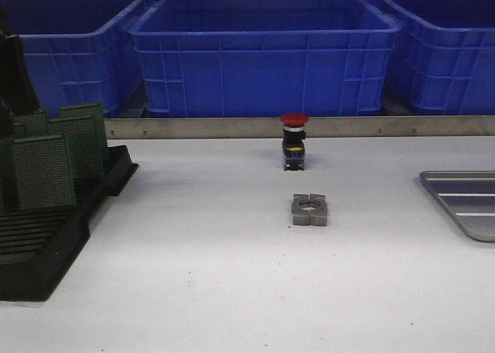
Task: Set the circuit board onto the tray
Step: 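Lower the left gripper onto a green circuit board in the black rack and grasp it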
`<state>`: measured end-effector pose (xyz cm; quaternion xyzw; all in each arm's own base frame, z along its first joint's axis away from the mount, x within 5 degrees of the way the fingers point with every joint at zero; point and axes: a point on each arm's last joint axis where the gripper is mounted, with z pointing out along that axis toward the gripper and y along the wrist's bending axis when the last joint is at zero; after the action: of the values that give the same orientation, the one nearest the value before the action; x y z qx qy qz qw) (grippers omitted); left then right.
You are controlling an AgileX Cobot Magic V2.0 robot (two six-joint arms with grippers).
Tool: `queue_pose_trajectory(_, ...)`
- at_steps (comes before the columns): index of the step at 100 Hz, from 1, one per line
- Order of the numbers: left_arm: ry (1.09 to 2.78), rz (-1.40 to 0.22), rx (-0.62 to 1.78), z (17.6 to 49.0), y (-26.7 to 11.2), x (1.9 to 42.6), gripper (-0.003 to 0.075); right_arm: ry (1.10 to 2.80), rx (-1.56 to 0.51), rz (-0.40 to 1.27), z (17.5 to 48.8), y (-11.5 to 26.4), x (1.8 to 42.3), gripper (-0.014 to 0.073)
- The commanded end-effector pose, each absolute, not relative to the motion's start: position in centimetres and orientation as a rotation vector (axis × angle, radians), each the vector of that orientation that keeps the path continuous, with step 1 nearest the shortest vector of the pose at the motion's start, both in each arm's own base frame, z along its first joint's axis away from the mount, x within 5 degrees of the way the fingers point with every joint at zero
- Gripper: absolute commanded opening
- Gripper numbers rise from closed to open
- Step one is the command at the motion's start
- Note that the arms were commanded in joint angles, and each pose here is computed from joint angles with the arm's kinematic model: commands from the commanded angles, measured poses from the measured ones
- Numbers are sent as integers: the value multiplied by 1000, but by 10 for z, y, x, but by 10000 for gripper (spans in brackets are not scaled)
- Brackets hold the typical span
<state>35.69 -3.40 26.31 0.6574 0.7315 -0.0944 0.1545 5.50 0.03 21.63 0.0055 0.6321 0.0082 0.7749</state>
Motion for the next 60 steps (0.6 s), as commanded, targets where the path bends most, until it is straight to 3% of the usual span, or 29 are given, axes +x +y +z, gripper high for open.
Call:
queue_pose_trajectory(1, 2031, -255, 1844, 283, -38, 357, 502, 1277, 3, 13, 222, 1, 52, -68)
queue_pose_trajectory(48, 2103, -326, 1847, 239, -38, 378, 500, 1277, 3, 13, 222, 1, 52, -68)
queue_pose_trajectory(60, 2103, -349, 1840, 238, -39, 377, 444, 1277, 3, 13, 222, 1, 52, -68)
